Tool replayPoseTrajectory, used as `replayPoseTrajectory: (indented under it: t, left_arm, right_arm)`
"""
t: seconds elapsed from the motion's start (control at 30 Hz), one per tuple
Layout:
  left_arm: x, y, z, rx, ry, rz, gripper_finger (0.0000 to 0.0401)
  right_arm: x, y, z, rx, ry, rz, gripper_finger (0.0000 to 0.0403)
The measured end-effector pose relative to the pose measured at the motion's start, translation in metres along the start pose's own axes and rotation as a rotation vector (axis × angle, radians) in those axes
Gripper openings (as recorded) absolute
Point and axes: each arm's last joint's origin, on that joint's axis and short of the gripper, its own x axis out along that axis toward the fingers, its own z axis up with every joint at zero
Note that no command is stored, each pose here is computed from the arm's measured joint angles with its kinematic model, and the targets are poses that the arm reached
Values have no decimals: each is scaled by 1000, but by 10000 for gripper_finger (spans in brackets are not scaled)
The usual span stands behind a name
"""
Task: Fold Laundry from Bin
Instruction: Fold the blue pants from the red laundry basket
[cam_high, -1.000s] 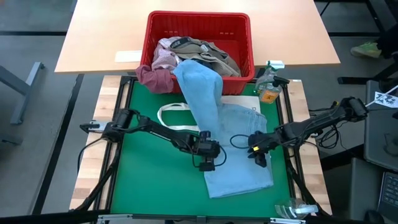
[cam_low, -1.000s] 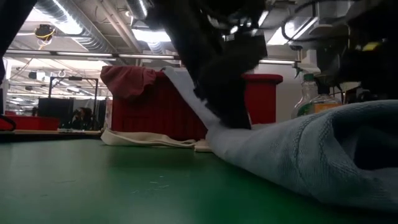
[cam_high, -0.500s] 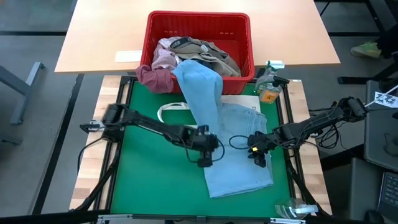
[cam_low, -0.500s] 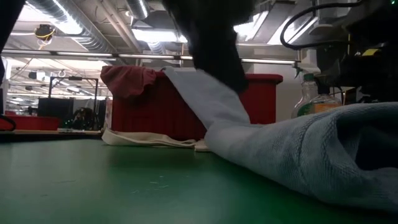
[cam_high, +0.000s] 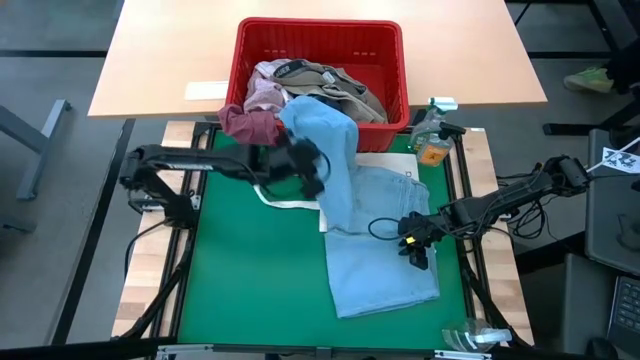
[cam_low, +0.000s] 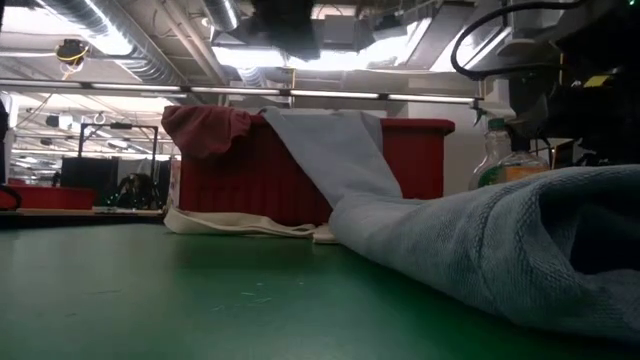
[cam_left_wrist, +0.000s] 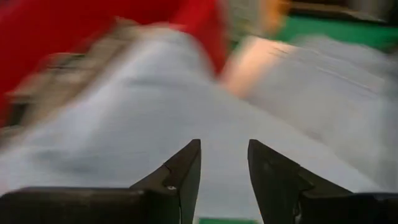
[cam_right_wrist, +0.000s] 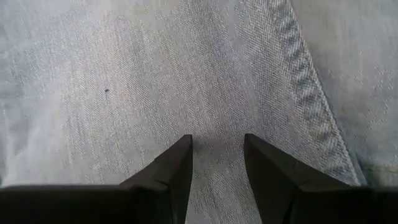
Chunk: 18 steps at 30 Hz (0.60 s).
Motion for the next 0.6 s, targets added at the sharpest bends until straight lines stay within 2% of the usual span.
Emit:
replayPoseTrajectory:
  t: [0.1, 0.2, 0.4, 0.6]
  left_arm:
    - [3, 29, 4, -101, -17, 169, 127]
    - [12, 55, 6, -217, -15, 254, 127]
    - [37, 103, 2, -441, 47, 270, 127]
    - [49, 135, -2, -582, 75, 287, 127]
  right_arm:
    - [0, 0, 0, -4, -1, 0, 143]
    - [0, 0, 0, -14, -1, -3, 143]
    - [0, 0, 0, -23, -4, -8, 143]
    - [0, 0, 0, -24, -4, -8, 143]
